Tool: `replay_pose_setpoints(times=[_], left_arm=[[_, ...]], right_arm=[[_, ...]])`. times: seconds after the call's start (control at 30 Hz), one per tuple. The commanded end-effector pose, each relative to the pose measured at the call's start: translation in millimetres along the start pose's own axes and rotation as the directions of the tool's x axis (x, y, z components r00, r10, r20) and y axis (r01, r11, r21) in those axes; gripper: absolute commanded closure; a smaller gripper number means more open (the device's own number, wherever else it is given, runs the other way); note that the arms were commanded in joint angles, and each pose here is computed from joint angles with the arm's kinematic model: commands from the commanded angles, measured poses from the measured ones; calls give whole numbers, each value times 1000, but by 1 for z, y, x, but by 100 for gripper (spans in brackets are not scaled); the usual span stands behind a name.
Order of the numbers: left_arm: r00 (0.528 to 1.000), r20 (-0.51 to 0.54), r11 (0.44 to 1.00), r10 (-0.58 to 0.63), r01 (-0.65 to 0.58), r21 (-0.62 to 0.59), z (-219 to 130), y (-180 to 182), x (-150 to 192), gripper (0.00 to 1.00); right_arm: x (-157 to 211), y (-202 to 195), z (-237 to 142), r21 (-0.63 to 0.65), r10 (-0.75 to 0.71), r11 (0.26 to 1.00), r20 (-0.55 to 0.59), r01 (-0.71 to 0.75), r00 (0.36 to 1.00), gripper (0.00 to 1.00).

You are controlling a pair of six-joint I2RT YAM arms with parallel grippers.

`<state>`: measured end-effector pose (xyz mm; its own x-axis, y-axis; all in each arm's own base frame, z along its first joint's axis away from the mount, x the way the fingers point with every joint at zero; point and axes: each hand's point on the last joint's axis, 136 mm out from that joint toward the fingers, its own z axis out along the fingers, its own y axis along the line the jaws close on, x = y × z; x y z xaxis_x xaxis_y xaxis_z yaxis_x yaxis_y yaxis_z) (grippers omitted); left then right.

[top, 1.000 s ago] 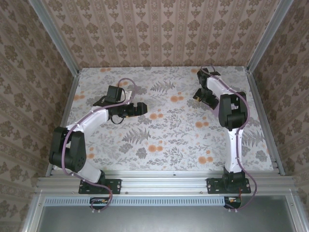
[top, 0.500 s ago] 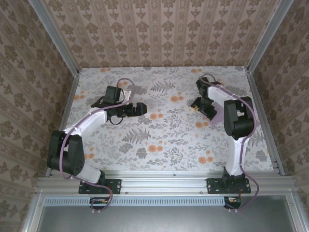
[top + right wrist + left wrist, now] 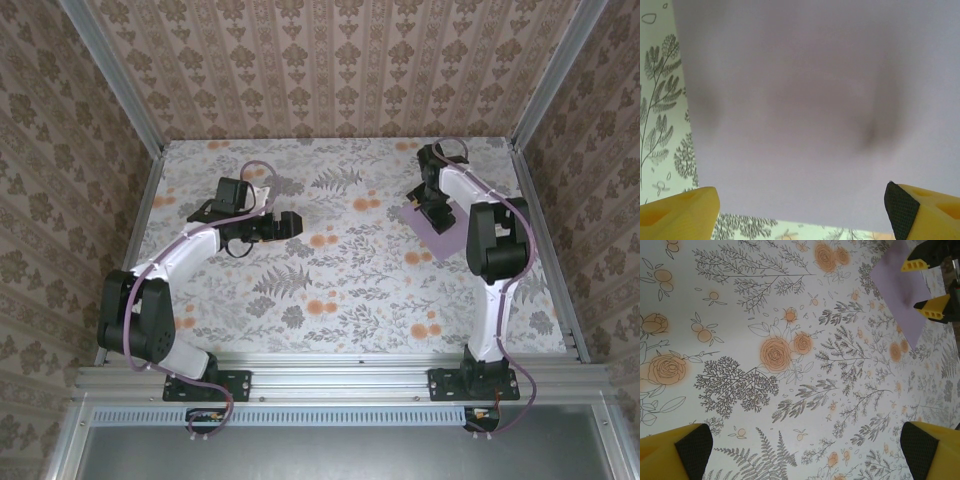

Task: Fold a paper plane with a square sheet of paper (pick it up from the middle)
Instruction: Move the square sheet of paper to the center of the table.

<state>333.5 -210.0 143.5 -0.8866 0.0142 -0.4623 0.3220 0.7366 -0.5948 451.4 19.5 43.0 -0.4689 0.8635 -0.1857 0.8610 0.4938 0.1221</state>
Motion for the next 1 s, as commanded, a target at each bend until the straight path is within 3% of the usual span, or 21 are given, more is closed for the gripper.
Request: replay_pose_setpoints(times=[0.0, 0.47, 0.7, 0.83, 0.97], left_arm=[[1000, -12, 1000, 10, -10, 14, -4, -3, 2, 0], [1000, -12, 1000, 15, -15, 8, -9, -5, 3, 0], [1000, -9, 1000, 14, -14, 16, -9, -7, 3, 0], [1000, -2, 1000, 17, -17, 16, -12, -8, 4, 0], [1000, 0, 1000, 18, -18, 0, -17, -7, 7, 0]], right_arm=[[2, -17, 10, 101, 33, 994, -13, -31, 999, 11], [37, -19, 28, 188, -151, 968, -83, 164, 985, 12], [78, -19, 28, 161, -259, 946, -141, 280, 956, 12], [119, -16, 29, 98, -387, 908, -180, 408, 904, 13], [166, -4, 24, -23, -619, 779, -193, 627, 762, 11]])
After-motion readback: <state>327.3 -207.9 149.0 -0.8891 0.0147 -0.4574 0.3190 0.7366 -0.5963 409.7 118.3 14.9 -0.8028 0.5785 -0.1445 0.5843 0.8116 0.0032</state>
